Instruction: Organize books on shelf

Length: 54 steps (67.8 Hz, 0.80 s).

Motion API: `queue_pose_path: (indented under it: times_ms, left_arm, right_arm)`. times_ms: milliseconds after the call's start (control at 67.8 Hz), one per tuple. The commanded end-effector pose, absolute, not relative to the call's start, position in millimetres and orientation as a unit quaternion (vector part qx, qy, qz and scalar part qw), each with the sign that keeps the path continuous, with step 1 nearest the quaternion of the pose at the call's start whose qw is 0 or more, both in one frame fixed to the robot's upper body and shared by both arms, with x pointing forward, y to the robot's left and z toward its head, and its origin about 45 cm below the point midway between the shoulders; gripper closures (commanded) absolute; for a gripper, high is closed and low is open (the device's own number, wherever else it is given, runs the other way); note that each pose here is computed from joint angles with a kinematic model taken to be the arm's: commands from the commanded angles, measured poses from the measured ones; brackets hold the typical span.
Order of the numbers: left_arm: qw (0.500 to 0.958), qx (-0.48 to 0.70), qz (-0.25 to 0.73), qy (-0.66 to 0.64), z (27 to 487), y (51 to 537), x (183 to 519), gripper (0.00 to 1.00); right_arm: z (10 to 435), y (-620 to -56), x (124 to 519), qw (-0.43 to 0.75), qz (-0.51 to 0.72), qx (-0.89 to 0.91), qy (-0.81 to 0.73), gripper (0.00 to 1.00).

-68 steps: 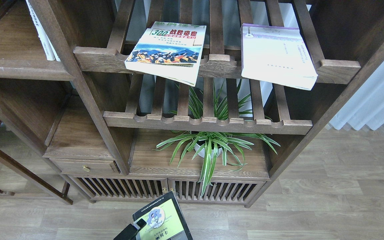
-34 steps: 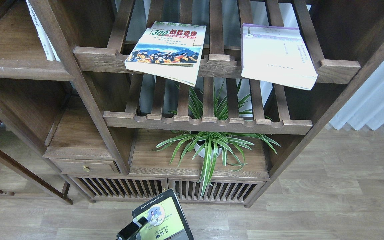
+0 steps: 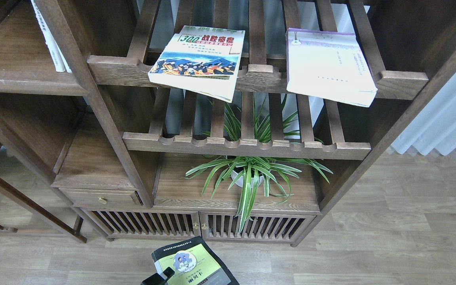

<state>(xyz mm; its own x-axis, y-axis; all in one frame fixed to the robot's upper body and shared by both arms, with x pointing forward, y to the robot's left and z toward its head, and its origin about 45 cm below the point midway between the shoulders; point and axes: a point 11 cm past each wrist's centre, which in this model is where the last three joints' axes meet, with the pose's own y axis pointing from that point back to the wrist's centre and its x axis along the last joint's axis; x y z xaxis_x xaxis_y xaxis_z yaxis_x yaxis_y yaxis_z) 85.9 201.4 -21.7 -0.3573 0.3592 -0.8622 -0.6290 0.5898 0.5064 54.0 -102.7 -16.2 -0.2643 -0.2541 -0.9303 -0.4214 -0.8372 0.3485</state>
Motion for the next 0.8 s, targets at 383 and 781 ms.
queue_pose_path:
  times_ms: [383, 781]
  left_arm:
    - [0.531, -0.199, 0.526, 0.634, 5, 276, 123, 0.93]
    - [0.583, -0.290, 0.575, 0.495, 109, 380, 168, 0.93]
  right_arm:
    - [-15, -105, 63, 0.065, 0.739, -0.607, 0.285, 0.00]
    - [-14, -109, 68, 0.074, 0.736, -0.606, 0.292, 0.00]
